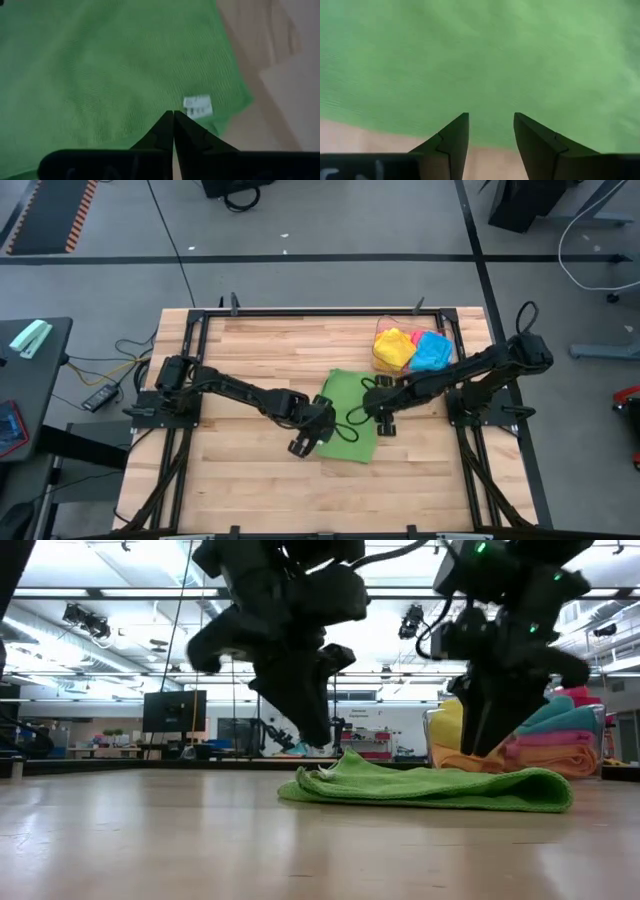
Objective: Fold microfiber towels
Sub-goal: Fold the green microfiber cloth
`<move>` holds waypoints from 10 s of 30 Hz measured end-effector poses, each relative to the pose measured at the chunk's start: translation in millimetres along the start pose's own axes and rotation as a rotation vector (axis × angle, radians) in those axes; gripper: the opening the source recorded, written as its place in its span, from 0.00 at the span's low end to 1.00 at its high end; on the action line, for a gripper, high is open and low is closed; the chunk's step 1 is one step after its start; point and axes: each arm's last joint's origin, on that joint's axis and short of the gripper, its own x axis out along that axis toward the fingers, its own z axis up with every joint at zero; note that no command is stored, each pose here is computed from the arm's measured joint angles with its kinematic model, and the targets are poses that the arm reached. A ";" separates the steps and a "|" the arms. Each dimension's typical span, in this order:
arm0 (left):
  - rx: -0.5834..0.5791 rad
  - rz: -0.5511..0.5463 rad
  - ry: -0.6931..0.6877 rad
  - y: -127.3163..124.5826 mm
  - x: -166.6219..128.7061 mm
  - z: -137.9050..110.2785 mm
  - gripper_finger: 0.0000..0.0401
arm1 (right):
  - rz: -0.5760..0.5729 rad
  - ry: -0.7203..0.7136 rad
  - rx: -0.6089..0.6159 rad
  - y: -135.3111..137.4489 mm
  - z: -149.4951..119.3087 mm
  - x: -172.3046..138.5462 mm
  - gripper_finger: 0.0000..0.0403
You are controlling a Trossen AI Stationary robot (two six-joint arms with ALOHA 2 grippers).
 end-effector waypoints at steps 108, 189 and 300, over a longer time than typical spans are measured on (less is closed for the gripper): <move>0.110 -0.483 -0.067 -77.8 -10.1 27.5 0.02 | 0.424 -0.328 -0.147 197.9 34.4 8.2 0.02; 0.127 -0.132 0.038 -29.8 -2.2 12.9 0.37 | 0.007 -0.217 -0.031 155.8 20.8 -2.2 0.43; -0.435 -0.061 0.079 85.3 39.8 -42.5 0.11 | -0.073 -0.258 0.523 38.0 -43.8 36.0 0.08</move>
